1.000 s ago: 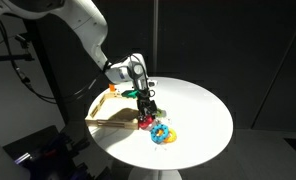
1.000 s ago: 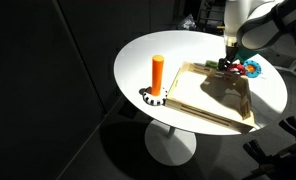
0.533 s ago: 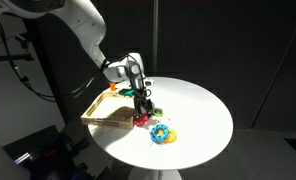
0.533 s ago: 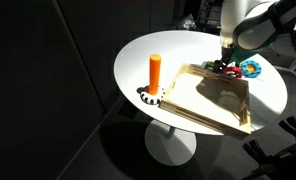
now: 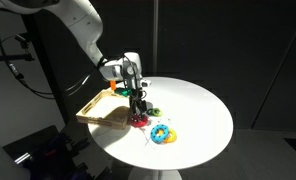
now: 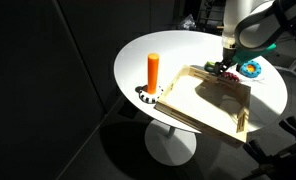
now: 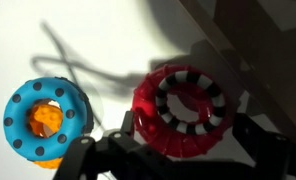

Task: Pick up the black and white ring and put it on the table

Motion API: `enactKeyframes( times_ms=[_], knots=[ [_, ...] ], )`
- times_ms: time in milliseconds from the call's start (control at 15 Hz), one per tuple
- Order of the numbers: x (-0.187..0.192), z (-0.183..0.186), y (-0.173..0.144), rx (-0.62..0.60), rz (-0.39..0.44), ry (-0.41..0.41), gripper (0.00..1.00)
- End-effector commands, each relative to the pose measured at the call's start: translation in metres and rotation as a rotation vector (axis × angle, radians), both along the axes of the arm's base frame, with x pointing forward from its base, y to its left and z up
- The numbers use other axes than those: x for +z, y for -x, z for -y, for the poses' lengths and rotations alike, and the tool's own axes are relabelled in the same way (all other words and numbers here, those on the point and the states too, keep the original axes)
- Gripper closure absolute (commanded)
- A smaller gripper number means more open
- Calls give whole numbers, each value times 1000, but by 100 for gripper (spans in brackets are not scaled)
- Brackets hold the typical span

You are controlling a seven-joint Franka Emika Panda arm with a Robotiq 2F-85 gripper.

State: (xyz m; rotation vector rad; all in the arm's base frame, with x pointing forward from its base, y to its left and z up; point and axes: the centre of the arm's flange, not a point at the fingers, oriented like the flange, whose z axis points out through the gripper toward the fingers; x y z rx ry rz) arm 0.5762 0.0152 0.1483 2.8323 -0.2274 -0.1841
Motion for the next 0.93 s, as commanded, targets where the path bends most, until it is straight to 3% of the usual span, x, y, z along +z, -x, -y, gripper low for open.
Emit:
enactKeyframes(
  times_ms=[0,400,867],
  knots=[
    [24,11,21,-16,-5,-52,0],
    [63,23,32,-45,43,-74,0],
    [115,22,41,-18,40,-250,0]
  ],
)
